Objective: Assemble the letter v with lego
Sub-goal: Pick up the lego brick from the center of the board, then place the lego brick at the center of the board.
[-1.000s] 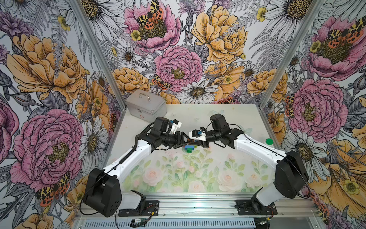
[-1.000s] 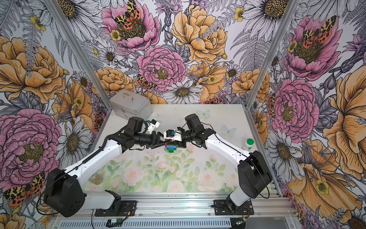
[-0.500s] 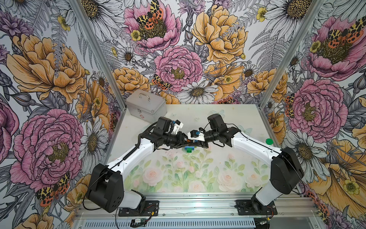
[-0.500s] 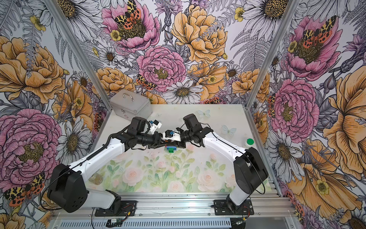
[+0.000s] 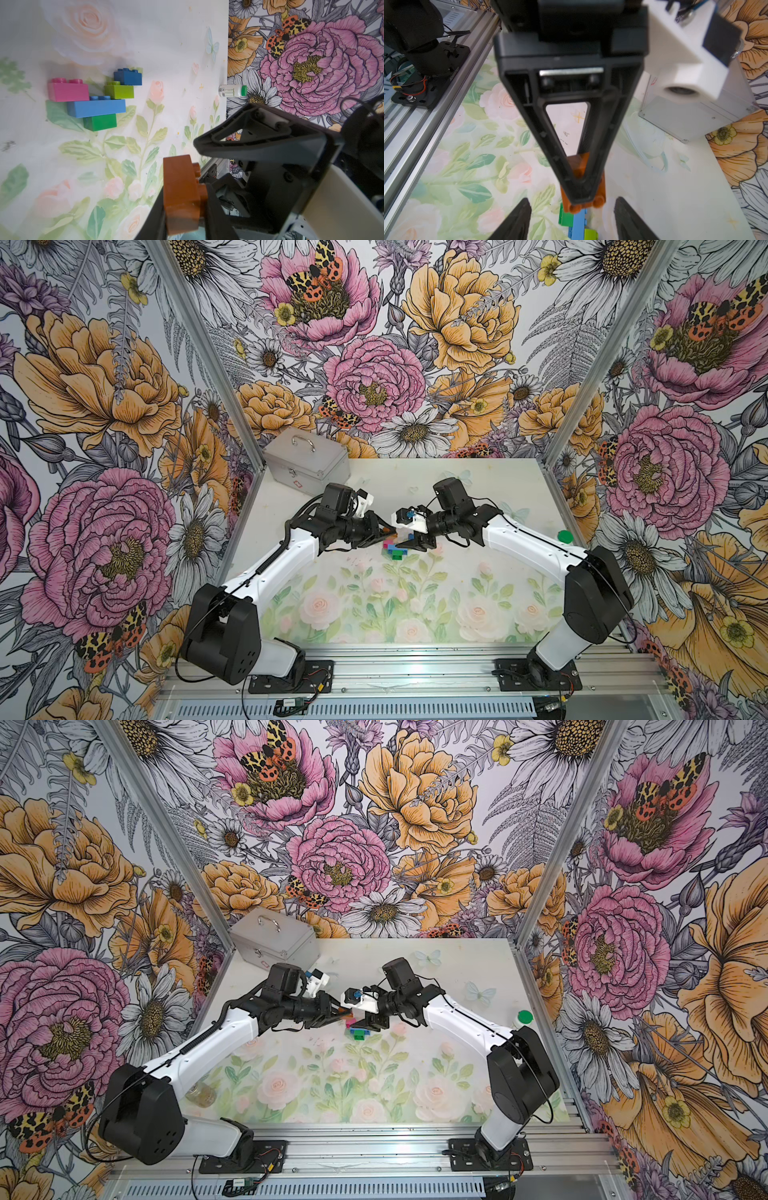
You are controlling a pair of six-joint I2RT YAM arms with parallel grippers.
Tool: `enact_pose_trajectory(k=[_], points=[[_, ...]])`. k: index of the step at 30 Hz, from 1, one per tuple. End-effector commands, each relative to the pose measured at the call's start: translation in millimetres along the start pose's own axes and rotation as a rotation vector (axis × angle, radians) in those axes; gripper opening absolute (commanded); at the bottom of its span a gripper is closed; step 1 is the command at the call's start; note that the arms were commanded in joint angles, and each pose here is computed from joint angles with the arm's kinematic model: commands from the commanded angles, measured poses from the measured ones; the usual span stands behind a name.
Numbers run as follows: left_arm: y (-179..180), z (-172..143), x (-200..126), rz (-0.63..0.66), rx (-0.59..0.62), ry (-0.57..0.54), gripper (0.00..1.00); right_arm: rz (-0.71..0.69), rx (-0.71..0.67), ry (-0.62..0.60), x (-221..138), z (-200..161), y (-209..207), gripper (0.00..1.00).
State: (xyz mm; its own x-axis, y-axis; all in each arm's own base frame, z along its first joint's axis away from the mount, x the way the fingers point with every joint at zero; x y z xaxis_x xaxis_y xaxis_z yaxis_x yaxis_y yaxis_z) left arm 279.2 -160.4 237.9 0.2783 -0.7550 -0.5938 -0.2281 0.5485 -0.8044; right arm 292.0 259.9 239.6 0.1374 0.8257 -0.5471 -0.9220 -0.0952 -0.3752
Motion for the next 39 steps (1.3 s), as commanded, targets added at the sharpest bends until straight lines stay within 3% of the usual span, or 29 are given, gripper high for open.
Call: enact_pose_trajectory(k=[1, 5, 8, 11, 14, 24, 31, 34, 39], points=[[19, 16, -6, 0.102, -0.133, -0.155, 0.11, -0.099, 0.064, 0.130, -13, -12, 5, 0.71], [31, 29, 4, 0.247, -0.230, -0.313, 0.09, -0.195, 0.154, 0.236, -32, -22, 21, 0.72], [30, 36, 17, 0.352, -0.282, -0.490, 0.06, -0.307, 0.270, 0.286, -49, -23, 28, 0.83], [15, 39, 32, 0.378, -0.308, -0.613, 0.06, -0.395, 0.370, 0.280, -68, -18, 37, 0.84], [4, 46, 53, 0.402, -0.313, -0.675, 0.06, -0.435, 0.375, 0.230, -87, -10, 55, 0.85], [16, 49, 116, 0.526, -0.388, -0.756, 0.11, -0.470, 0.397, 0.182, -108, -16, 95, 0.85], [29, 53, 143, 0.552, -0.444, -0.692, 0.18, -0.442, 0.405, 0.168, -106, -19, 104, 0.85], [33, 53, 147, 0.562, -0.448, -0.683, 0.28, -0.440, 0.408, 0.173, -105, -20, 103, 0.85], [39, 52, 146, 0.573, -0.462, -0.668, 0.58, -0.436, 0.412, 0.179, -103, -20, 102, 0.85]])
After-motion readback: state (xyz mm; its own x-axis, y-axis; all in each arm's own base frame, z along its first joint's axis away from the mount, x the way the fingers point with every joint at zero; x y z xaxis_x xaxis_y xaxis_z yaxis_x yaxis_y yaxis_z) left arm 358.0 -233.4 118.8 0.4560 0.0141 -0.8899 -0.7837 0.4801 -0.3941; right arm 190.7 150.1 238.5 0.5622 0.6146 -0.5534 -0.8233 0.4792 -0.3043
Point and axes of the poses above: each gripper's point midway between its finger pads, its own x axis out along the fingers, its own y axis along the line the jaws close on, z = x × y, the point moved 9 cm from there along -x, back along the fingers, and after that the axes turned 11 degrees about -x, right-handed, at the moved point
